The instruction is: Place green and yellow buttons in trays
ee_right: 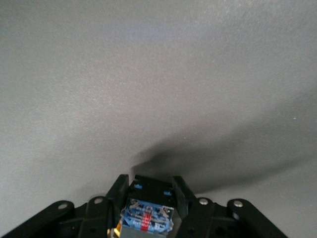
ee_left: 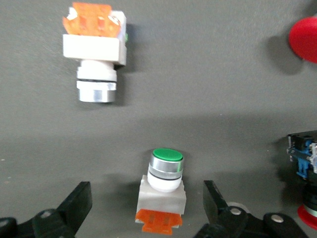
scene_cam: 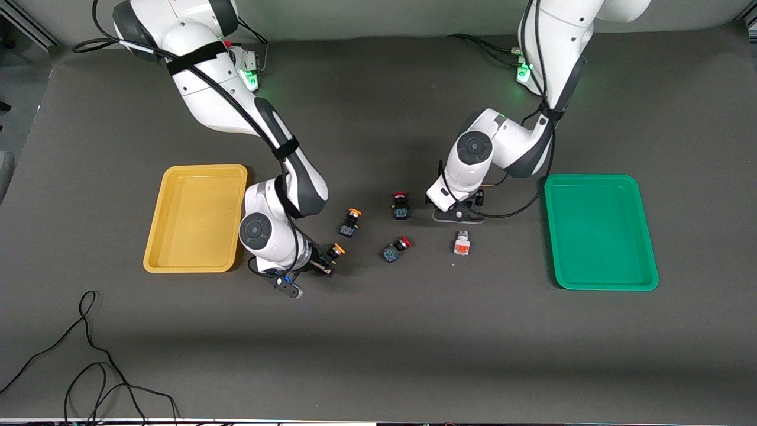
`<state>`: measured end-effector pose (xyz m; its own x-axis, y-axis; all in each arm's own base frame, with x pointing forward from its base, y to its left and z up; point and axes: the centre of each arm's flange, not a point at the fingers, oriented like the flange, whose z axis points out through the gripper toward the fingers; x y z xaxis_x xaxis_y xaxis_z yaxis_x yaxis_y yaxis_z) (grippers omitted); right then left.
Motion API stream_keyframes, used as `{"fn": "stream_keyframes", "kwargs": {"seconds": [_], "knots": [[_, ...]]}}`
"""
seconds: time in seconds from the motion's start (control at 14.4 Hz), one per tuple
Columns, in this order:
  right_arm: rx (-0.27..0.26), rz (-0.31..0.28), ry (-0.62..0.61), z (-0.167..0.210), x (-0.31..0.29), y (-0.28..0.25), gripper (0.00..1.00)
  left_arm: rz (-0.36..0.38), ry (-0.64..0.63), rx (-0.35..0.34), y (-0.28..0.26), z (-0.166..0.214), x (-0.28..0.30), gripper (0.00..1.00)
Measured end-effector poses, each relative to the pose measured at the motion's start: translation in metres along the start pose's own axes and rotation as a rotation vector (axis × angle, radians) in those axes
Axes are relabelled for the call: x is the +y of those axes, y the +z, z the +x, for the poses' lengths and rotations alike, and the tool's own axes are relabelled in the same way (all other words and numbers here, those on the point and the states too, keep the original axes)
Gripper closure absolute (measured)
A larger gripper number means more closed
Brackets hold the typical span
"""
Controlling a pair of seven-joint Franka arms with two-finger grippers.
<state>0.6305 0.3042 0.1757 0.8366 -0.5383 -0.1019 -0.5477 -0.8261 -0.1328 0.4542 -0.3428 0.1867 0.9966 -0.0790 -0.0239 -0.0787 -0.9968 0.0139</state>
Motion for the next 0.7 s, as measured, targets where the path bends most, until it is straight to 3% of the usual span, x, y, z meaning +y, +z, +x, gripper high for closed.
{"fn": "stream_keyframes", "kwargs": {"seconds": [0.21,0.49,0.56,0.7], "knots": [[-0.067,-0.037,0.006,0.023,0.000,-0.034,0.56,0.002,0.006,-0.001,0.002,-0.003,0.005,0.05],[-0.163,-0.064,-0.131,0.084,0.058,-0.116,0.56,0.003,-0.023,-0.002,0.002,-0.006,0.010,0.52],[-0.165,-0.076,-0.167,0.100,0.085,-0.128,0.56,0.002,-0.027,0.000,0.001,-0.006,0.010,0.59],[-0.165,-0.117,-0.233,0.120,0.144,-0.127,0.56,0.001,-0.052,0.006,-0.006,0.000,0.010,0.59]]}}
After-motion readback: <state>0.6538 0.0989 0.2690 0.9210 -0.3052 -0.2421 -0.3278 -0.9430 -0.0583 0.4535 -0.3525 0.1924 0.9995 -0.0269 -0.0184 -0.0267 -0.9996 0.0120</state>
